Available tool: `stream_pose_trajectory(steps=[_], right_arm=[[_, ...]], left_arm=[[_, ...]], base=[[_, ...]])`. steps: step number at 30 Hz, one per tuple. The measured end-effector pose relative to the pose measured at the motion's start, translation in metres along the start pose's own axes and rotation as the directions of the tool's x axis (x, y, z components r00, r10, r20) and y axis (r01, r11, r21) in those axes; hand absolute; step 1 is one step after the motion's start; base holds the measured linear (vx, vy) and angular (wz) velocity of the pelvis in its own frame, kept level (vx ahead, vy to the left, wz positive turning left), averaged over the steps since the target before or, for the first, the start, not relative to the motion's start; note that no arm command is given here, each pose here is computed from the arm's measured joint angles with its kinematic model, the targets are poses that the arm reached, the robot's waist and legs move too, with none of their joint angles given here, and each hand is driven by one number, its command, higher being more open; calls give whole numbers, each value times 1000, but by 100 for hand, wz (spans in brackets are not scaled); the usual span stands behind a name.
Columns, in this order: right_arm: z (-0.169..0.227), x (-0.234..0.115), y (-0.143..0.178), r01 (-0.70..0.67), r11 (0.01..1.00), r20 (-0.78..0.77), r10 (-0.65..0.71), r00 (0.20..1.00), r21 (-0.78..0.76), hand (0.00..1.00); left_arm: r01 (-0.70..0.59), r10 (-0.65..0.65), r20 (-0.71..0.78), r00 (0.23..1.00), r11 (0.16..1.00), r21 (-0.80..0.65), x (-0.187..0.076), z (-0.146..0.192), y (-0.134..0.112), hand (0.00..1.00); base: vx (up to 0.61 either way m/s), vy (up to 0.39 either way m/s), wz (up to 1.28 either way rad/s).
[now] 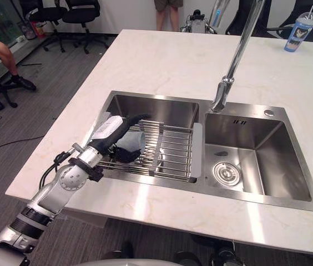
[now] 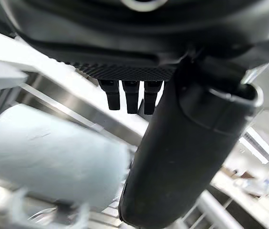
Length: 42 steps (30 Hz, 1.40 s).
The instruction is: Walk over to the sink, pick up the cup, carry it to the dishwasher, place the cup inside the dishwasher, then close the dishwasher door
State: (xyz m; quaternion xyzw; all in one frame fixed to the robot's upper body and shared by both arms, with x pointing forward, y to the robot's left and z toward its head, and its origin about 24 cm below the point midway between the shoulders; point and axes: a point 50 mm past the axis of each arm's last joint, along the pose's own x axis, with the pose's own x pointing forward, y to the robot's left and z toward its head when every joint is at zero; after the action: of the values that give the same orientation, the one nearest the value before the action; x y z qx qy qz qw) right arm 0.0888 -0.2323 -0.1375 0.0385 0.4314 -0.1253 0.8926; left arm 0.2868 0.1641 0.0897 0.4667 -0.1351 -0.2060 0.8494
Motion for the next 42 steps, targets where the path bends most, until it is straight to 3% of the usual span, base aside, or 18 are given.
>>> stream_pose_trajectory(steps=[7, 8, 12, 23, 25, 28, 30, 33, 34, 37, 42], right_arm=[[-1, 1, -4, 3, 1000, -17, -3, 1000, -13, 90], [1, 2, -3, -2, 1000, -12, 2, 1000, -20, 90], [7, 5, 1, -30, 997, -1, 30, 1000, -66, 90], [9, 6, 6, -51, 995, 2, 51, 999, -86, 90], [9, 7, 6, -48, 995, 4, 48, 999, -86, 90], [10, 7, 7, -42, 996, 8, 43, 999, -76, 90], [9, 7, 7, -31, 998, 9, 31, 999, -53, 90], [9, 7, 8, -25, 999, 11, 25, 1000, -45, 90], [10, 7, 8, -16, 999, 17, 17, 1000, -34, 90], [15, 8, 10, 3, 1000, 38, -2, 999, -11, 90], [34, 7, 17, 19, 1000, 126, -20, 992, 6, 90]], left_arm=[[60, -47, -86, 995, 986, 155, -2, -20, 6, 90], [74, -57, -96, 994, 979, 190, 0, -22, 7, 30], [107, -82, -104, 991, 958, 267, 6, -24, 16, 30], [103, -77, -99, 992, 948, 300, 14, -22, 26, 30], [37, -17, -87, 996, 972, 230, 12, -18, 28, 30], [-189, 190, -27, 981, 982, 9, 5, 2, 34, 30], [-355, 366, 22, 930, 914, -194, -5, 24, 38, 30], [-466, 522, 22, 853, 780, -419, -19, 45, 36, 30], [-492, 574, 8, 819, 709, -505, -26, 52, 34, 30], [-506, 616, -21, 788, 628, -591, -32, 57, 32, 30], [-486, 610, -58, 790, 567, -665, -35, 63, 19, 30]], base=[[20, -5, -4], [17, 33, -14], [-16, 51, -11], [-15, 33, -9], [25, 6, -9], [11, 0, -19], [-13, -1, -27], [-30, 8, -48], [-39, 6, -48], [-40, 8, -41], [-111, -3, -20]])
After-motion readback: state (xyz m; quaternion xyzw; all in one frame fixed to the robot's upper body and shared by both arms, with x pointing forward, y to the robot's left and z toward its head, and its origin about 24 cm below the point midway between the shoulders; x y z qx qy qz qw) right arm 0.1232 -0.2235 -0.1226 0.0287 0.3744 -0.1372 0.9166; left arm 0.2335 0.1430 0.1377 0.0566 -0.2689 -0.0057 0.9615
